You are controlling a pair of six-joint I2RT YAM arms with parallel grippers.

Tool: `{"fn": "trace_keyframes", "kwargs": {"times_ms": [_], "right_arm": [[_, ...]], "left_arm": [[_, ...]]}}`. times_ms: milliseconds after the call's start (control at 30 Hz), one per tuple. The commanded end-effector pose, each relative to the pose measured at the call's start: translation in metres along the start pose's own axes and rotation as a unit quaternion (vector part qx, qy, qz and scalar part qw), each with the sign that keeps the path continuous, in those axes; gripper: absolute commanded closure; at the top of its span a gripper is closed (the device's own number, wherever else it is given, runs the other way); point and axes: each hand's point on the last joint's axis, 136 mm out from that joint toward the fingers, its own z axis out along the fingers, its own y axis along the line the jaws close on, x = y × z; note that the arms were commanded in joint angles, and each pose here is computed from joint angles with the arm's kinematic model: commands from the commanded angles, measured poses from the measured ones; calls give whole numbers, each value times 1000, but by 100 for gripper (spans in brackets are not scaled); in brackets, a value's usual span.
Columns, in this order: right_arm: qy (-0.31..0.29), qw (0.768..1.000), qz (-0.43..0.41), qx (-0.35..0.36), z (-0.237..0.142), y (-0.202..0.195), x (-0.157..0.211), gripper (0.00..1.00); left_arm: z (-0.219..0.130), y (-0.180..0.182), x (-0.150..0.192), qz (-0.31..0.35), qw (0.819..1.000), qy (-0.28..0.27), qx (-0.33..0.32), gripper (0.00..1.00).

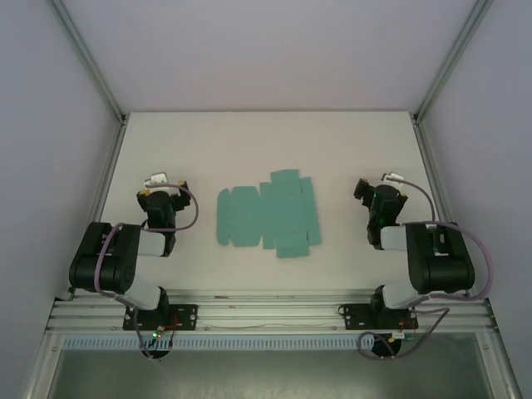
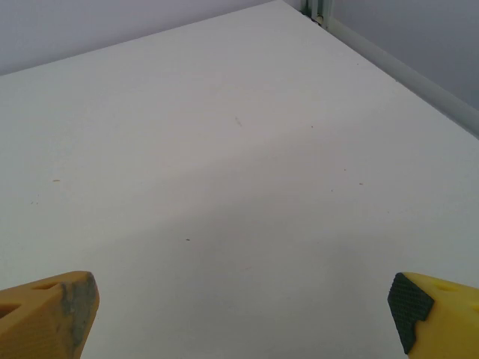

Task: Assemble paper box

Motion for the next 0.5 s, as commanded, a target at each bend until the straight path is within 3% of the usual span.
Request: {"fn": "trace_keyframes", "kwargs": {"times_ms": [0, 467], "right_arm": [[-22, 1000, 12, -1, 0, 1, -14, 0], [-21, 1000, 13, -2, 1, 1, -14, 0]], "left_arm": [[-1, 2, -15, -8, 1000, -25, -7, 0], [0, 2, -14, -7, 1000, -24, -7, 0]]}}
